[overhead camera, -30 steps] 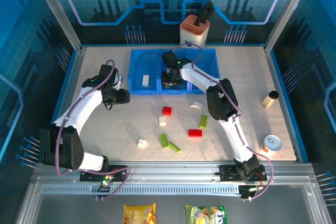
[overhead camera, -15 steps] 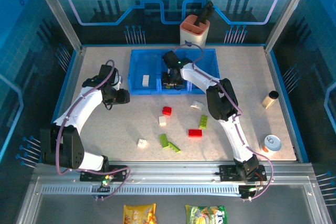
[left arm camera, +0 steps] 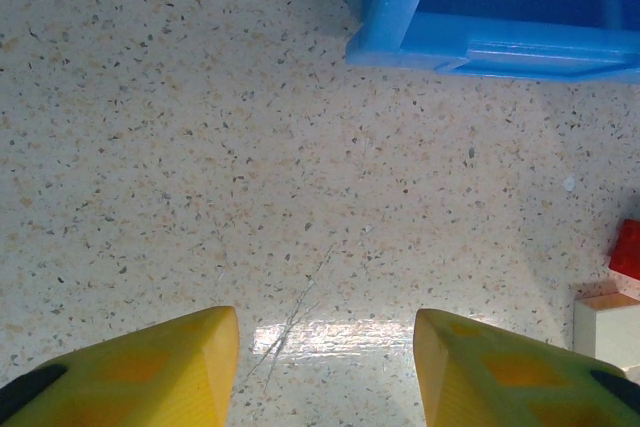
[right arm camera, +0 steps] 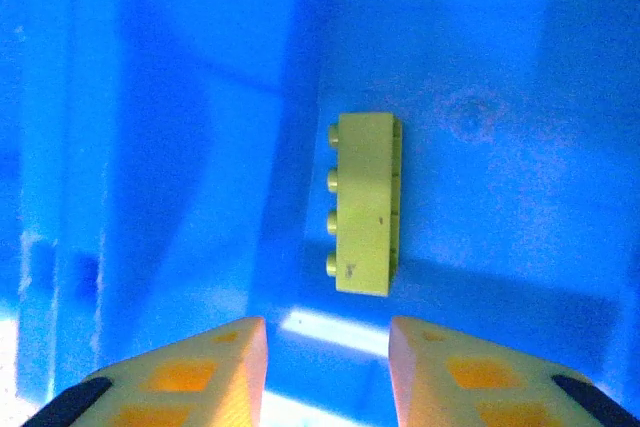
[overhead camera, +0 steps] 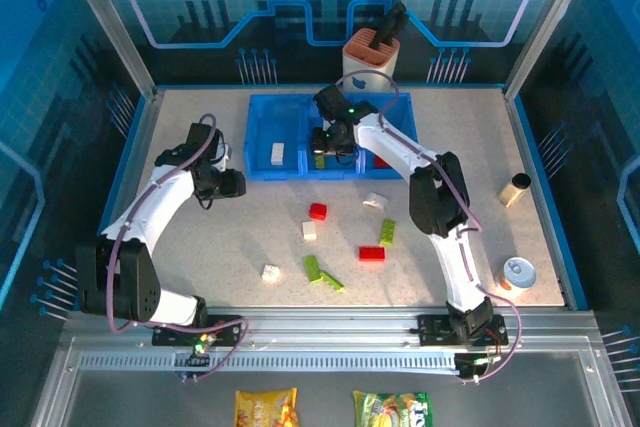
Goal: Sort the legos into containers by color
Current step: Place the lego in the container, then pick up the lego from the center of the table.
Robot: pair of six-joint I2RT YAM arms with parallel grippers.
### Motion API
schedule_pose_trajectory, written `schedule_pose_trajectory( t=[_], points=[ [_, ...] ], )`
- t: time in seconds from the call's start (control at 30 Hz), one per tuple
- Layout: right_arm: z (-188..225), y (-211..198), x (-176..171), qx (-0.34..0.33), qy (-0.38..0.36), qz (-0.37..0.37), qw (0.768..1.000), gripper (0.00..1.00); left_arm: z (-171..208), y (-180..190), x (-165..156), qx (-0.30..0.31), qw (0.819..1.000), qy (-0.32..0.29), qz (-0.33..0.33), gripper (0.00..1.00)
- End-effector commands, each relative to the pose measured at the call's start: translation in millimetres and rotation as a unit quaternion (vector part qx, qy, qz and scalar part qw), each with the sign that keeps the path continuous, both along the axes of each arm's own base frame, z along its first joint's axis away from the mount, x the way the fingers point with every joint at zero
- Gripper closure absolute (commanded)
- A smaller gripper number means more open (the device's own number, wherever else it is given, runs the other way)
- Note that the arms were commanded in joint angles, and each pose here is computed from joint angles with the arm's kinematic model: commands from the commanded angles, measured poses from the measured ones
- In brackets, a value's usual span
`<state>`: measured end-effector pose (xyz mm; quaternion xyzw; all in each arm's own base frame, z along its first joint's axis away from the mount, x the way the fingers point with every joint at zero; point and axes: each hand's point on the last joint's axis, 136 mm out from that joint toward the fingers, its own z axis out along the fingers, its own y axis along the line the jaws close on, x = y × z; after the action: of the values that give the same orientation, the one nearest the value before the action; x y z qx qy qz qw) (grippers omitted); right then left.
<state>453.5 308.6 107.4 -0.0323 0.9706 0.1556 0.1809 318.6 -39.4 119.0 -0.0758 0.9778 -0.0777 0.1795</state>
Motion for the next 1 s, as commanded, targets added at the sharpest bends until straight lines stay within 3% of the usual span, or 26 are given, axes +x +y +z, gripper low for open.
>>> schedule_pose_trajectory(
  t=[0.0, 0.47, 0.97],
  points=[
    [15.8, -12.9, -13.8, -0.007, 0.002, 0.007, 1.0, 0.61, -4.1, 2.2, -2.4, -0.003, 1.0, 0.014, -0.004, 0.49],
    [36.5, -66.0, -70.3, -0.05, -0.002, -0.005, 0.999, 0.61, -4.2, 4.3, -3.5, -0.003, 1.0, 0.015, -0.002, 0.49],
    [10.1, -132.5, -135.9, -0.127, 0.027, -0.037, 0.991, 0.61, -5.3, 2.1, -3.6, -0.009, 1.0, 0.018, -0.003, 0.49]
  ],
)
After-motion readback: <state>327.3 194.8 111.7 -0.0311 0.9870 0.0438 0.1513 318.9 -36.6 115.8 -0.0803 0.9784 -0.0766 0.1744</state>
